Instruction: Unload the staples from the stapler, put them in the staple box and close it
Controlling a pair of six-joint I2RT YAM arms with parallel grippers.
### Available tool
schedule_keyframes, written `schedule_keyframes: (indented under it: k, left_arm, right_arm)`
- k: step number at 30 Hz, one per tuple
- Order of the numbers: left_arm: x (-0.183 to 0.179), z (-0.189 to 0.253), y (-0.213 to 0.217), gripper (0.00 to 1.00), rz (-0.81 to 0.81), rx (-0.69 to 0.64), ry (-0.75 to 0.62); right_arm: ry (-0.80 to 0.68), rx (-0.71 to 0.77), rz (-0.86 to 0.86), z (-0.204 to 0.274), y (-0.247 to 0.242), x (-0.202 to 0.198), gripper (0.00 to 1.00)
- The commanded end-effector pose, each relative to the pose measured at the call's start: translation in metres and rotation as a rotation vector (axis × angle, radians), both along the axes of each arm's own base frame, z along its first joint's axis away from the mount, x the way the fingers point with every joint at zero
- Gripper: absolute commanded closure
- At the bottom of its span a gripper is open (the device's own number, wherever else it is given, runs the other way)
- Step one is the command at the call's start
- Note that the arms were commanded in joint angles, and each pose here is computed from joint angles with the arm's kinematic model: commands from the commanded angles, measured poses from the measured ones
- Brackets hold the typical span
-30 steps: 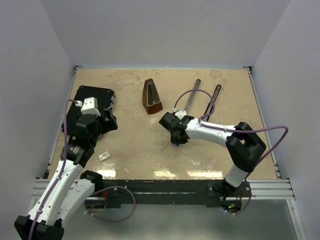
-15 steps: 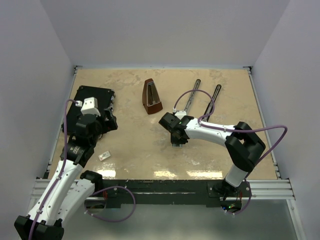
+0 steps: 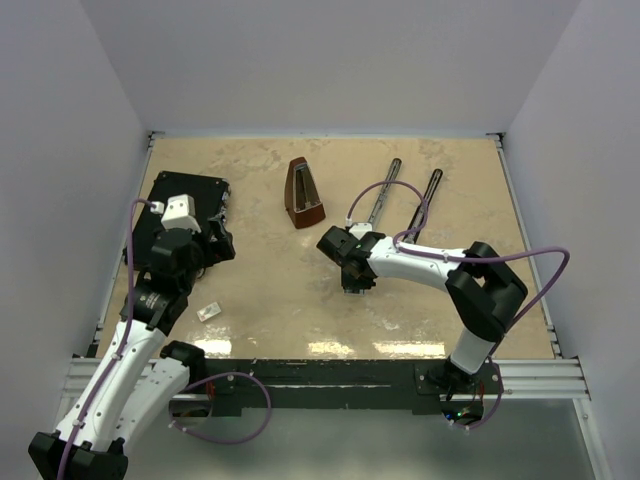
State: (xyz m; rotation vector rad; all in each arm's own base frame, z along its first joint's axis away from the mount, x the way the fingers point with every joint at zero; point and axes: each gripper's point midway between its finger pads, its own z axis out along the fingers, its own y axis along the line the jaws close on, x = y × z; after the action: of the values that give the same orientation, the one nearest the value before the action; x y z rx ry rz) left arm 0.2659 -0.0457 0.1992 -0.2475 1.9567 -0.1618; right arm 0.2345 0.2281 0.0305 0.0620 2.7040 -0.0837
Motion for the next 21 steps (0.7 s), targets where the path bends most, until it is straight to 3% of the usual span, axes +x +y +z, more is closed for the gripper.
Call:
schedule_keyframes:
  k: [1,21]
  left_arm:
    - [0.001,0.002,0.001,0.05,0.011,-0.013,-0.019]
    - [0.002,0.004,0.001,0.05,0.01,-0.015,-0.023]
  right_arm:
    - [-0.034,0.006,-0.02,0.008,0.005,0.009,0.75]
    - [-0.081,0.042,-0.026,0.034,0.007,0.016,0.68]
